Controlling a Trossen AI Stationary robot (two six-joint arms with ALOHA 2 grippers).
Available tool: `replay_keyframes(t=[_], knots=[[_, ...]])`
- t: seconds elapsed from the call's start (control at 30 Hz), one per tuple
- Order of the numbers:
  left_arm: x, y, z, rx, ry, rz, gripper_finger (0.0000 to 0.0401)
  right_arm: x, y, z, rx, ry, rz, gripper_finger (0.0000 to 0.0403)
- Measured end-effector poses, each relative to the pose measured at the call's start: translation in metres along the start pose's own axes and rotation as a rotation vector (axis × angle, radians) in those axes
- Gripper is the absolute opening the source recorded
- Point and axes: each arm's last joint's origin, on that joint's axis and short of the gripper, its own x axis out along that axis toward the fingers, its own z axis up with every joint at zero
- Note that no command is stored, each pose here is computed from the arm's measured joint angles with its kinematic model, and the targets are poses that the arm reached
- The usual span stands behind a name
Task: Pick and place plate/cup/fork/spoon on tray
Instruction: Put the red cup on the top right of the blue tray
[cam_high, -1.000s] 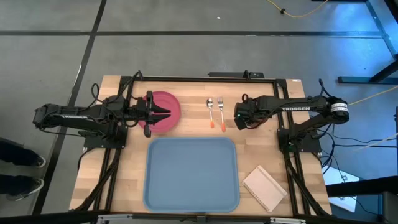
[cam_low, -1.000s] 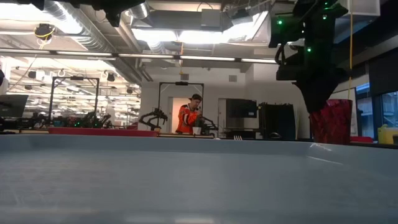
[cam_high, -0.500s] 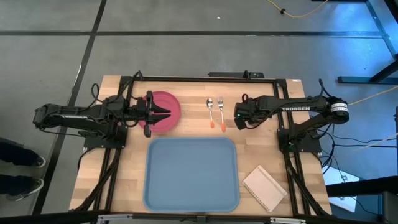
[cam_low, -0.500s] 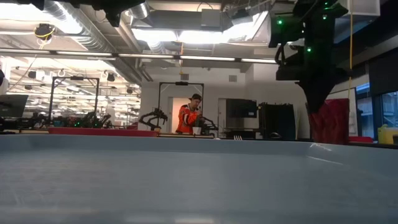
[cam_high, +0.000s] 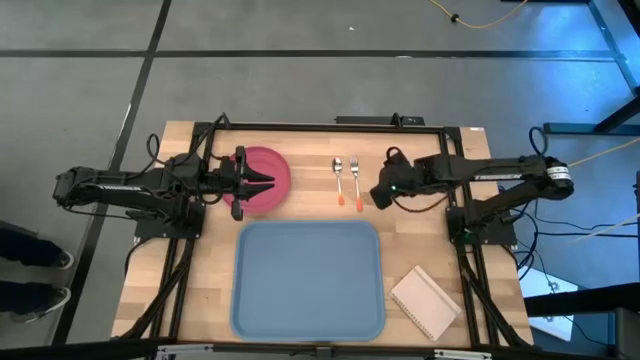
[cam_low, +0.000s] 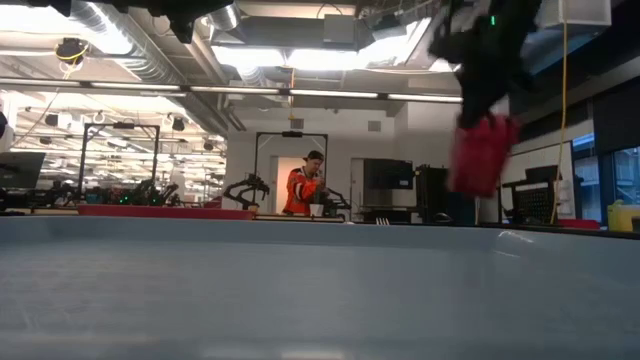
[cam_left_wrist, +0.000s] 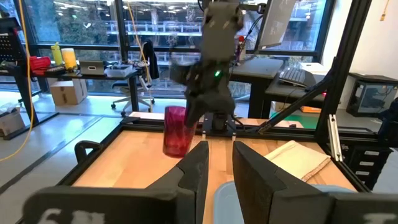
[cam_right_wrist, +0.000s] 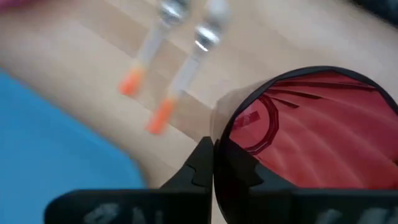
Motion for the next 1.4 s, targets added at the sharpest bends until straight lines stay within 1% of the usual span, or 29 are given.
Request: replay_keyframes(t=[0.1, 0.23, 0.37, 0.47, 0.57, 0.77, 0.97, 1.13, 1.4], knots=[[0.0, 0.0, 0.0, 0.0, 0.0, 0.0, 0.0066, -0.018, 0.021, -0.004, -0.063, -0.078, 0.118, 0.0011], [0.0, 0.0, 0.0, 0.0, 0.001, 0.0, 0.0066, -0.029, 0.047, -0.018, -0.163, -0.157, 0.287, 0.0011], [0.0, 0.0, 0.0, 0.0, 0.001, 0.0, 0.0066, -0.029, 0.069, -0.039, -0.239, -0.162, 0.365, 0.0013], [0.0, 0.0, 0.0, 0.0, 0.002, 0.0, 0.0066, -0.022, 0.083, -0.054, -0.264, -0.132, 0.367, 0.0014], [0.0, 0.0, 0.0, 0.0, 0.003, 0.0, 0.0066, -0.013, 0.094, -0.066, -0.257, -0.097, 0.357, 0.0011], [0.0, 0.0, 0.0, 0.0, 0.003, 0.0, 0.0066, -0.007, 0.11, -0.083, -0.253, -0.037, 0.412, 0.0011], [0.0, 0.0, 0.0, 0.0, 0.004, 0.0, 0.0066, -0.004, 0.115, -0.098, -0.216, 0.015, 0.392, 0.0011], [0.0, 0.0, -0.001, 0.0, 0.007, 0.0, 0.0066, -0.003, 0.113, -0.1, -0.186, 0.033, 0.367, 0.0016], [0.0, 0.0, -0.001, 0.0, 0.01, 0.0, 0.0066, 0.007, 0.116, -0.105, -0.209, 0.116, 0.36, 0.0018]])
